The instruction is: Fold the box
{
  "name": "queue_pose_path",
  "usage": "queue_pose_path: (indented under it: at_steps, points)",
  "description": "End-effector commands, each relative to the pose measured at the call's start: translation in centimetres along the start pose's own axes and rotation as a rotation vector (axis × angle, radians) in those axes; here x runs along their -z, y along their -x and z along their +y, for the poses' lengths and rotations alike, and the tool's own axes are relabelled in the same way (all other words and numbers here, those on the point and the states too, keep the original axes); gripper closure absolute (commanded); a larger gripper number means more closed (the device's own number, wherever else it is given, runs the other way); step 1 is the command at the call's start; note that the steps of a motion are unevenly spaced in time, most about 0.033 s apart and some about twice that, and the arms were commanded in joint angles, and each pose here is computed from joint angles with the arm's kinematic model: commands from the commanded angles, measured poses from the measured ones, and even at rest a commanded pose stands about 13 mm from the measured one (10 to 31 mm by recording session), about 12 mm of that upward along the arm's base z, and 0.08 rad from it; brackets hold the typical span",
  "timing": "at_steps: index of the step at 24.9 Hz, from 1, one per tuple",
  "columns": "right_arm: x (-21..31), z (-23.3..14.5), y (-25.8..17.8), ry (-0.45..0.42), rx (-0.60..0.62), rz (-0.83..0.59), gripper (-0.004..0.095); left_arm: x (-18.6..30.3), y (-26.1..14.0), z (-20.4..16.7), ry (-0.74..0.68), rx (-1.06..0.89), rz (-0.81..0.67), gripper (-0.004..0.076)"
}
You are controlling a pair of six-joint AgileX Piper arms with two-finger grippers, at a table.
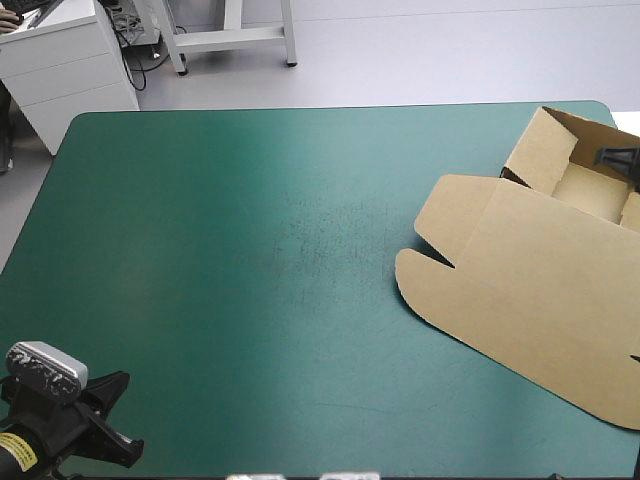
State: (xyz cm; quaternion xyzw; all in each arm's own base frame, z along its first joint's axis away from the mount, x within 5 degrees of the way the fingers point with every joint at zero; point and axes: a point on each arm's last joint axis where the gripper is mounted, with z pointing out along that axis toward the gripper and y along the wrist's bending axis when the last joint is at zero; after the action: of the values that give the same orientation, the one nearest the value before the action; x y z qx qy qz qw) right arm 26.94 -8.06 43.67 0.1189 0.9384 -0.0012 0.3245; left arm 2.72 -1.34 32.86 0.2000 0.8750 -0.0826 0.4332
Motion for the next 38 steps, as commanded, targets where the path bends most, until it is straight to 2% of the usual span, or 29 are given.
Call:
queue_pose_path:
  at_steps: [1, 5, 8, 14, 19, 27, 33, 38]
  points:
    - [4.6, 4.1, -4.7, 0.099, 0.143, -0.077, 0.0923, 0.3, 1.1, -0.1, -0.009, 0.009, -0.074, 0.0756]
    - [6.8, 6.6, -11.4, 0.227, 0.325, -0.187, 0.0926, 0.4, 1.2, -0.1, -0.013, 0.022, -0.084, 0.0756]
    - [7.5, 6.3, -16.1, 0.285, 0.415, -0.291, 0.0926, 1.1, 1.2, -0.3, -0.027, 0.03, -0.154, 0.0756]
    - [6.0, 4.4, -22.7, 0.283, 0.463, -0.406, 0.0926, 3.1, 0.3, -0.3, -0.013, -0.024, -0.302, 0.0756]
    - [5.3, 3.5, -25.4, 0.279, 0.459, -0.527, 0.0926, 3.1, -1.3, -0.5, -0.004, -0.081, -0.364, 0.0756]
    - [4.9, 2.4, -29.0, 0.283, 0.444, -0.654, 0.0926, 2.1, -4.0, -1.4, -0.103, -0.022, -0.471, 0.0756]
    - [5.7, 1.7, -31.0, 0.306, 0.405, -0.76, 0.0926, 0.9, -4.7, -1.4, -0.1, -0.023, -0.422, 0.0756]
    - [5.7, 1.6, -31.1, 0.305, 0.403, -0.761, 0.0926, 0.5, -4.9, -1.4, -0.099, -0.037, -0.401, 0.0756]
